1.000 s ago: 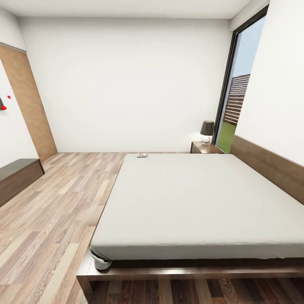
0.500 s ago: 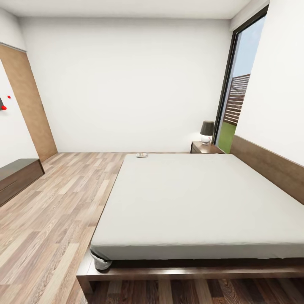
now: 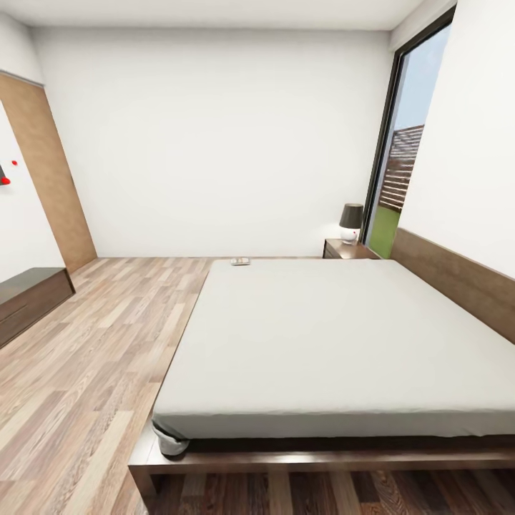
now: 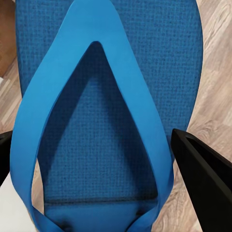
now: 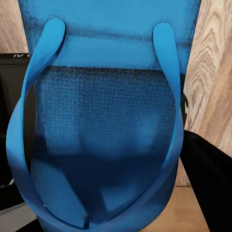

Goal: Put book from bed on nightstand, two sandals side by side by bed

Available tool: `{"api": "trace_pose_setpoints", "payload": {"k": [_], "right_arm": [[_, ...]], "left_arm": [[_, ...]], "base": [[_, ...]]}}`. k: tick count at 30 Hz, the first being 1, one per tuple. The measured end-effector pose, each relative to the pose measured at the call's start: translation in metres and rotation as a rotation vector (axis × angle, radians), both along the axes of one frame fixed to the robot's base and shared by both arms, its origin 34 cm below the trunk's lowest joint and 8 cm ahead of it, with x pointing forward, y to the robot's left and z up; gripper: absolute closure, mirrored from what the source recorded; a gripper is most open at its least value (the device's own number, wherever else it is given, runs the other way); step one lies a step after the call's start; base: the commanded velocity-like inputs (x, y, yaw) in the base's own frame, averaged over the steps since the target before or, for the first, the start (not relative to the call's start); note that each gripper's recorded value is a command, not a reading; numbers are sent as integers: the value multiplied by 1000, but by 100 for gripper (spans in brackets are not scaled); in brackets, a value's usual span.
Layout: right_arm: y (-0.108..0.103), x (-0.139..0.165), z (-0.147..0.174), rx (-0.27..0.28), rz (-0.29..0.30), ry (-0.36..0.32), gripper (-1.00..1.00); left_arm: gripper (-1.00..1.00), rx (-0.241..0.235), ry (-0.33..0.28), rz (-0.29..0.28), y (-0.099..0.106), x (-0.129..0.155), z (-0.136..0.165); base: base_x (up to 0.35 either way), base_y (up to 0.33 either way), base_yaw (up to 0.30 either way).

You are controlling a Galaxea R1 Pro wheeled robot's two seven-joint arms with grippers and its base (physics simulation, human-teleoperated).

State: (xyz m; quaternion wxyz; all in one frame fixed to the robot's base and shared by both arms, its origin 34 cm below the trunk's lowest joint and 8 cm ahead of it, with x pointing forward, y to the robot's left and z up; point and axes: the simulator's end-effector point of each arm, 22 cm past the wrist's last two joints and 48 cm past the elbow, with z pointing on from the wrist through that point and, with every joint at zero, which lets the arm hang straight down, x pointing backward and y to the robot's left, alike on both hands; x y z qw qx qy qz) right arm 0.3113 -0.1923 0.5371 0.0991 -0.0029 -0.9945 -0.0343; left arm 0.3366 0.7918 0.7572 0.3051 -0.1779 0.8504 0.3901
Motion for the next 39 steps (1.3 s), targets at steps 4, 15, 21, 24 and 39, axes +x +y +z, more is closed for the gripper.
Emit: {"api": "trace_pose_setpoints", "payload": {"k": [4,15,21,24,39], "right_arm": [[-1,0,-6,1,-2,1,100],[7,2,-21,37,-11,1,100],[6,12,-24,40,-10,25,100],[6,18,-25,39,-8,39,100],[4,83,-28,31,-2,-27,100]], "left_arm": [[100,0,0,0,0,0,-6],[100,0,-1,0,0,1,-23],[100,0,-2,-1,0,1,-32],[100,0,-3,0,0,2,-37],[100,0,-4,-1,0,1,-61]], "base": [[0,0,0],[0,0,0],[0,0,0],[0,0,0],[0,0,0]]}}
